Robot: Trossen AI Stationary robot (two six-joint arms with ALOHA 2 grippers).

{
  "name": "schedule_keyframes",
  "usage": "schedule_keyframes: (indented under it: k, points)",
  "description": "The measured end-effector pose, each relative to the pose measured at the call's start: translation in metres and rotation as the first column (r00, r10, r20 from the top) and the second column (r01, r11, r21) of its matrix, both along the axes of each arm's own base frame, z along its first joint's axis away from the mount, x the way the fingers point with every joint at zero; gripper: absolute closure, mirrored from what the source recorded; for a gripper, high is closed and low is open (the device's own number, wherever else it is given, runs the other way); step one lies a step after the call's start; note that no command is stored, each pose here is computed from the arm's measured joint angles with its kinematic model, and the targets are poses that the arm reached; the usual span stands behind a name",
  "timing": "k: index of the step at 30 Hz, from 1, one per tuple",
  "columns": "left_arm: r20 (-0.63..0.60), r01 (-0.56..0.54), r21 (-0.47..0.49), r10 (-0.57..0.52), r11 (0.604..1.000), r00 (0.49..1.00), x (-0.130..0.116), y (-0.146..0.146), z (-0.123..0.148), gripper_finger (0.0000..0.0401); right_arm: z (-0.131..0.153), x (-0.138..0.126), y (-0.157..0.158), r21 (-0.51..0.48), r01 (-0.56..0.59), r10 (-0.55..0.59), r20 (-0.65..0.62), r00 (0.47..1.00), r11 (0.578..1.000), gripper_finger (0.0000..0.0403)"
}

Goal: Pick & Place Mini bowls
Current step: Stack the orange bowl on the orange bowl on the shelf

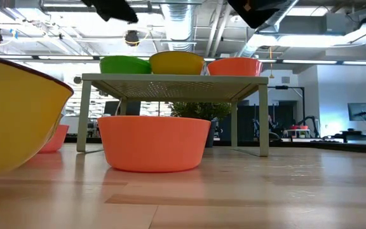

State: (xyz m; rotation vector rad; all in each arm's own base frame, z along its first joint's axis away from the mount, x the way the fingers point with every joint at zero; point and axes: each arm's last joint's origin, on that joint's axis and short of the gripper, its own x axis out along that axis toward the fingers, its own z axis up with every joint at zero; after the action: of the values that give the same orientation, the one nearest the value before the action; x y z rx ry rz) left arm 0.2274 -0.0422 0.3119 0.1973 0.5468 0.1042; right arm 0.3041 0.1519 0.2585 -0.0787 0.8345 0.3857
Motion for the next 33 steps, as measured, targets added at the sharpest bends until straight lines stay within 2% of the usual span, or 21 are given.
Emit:
schedule_keyframes:
  k: [4,8,10,12,14,17,21,25,28,33]
  points:
    - [0.034,0.064,-0.014,-0.064,0.998,0.997,-0.001,-0.016,0.002,0.0292,-0.005,-0.006,-0.002,-0.004,0.044,-0.044,-0.092,0.995,0.999,0.0324]
    - [0.042,0.094,-0.028,-0.093,0.995,0.995,0.003,-0.026,-0.001,0.0293,-0.008,-0.01,-0.002,0.039,0.148,-0.139,-0.173,0.975,0.988,0.0324]
    - [0.062,0.101,-0.033,-0.099,0.994,0.993,0.006,-0.029,0.0,0.0293,-0.004,-0.013,-0.001,0.031,0.165,-0.155,-0.211,0.965,0.986,0.0324]
    - [0.085,0.103,-0.038,-0.099,0.994,0.991,0.01,-0.03,0.0,0.0293,0.002,-0.018,0.002,-0.001,0.152,-0.147,-0.25,0.957,0.988,0.0324]
    - [0.103,0.101,-0.041,-0.097,0.994,0.99,0.012,-0.03,0.001,0.0293,0.009,-0.027,0.005,-0.076,0.137,-0.153,-0.278,0.948,0.988,0.0324]
    - [0.13,0.093,-0.046,-0.087,0.995,0.988,0.014,-0.029,0.003,0.0293,0.02,-0.041,0.008,-0.191,0.16,-0.204,-0.24,0.949,0.968,0.0324]
    - [0.136,0.083,-0.047,-0.076,0.995,0.988,0.015,-0.026,0.004,0.0293,0.023,-0.063,0.015,-0.229,0.195,-0.242,-0.201,0.949,0.954,0.0324]
    - [0.142,0.07,-0.048,-0.062,0.996,0.988,0.016,-0.023,0.004,0.0293,0.012,-0.083,0.023,-0.185,0.203,-0.236,-0.181,0.955,0.962,0.0324]
    - [0.145,0.056,-0.049,-0.048,0.997,0.988,0.017,-0.019,0.004,0.0293,-0.001,-0.095,0.025,-0.103,0.257,-0.272,-0.189,0.944,0.961,0.0324]
    - [0.149,0.04,-0.05,-0.033,0.998,0.988,0.018,-0.016,0.005,0.0293,-0.021,-0.103,0.031,0.099,0.41,-0.373,-0.265,0.889,0.907,0.0324]
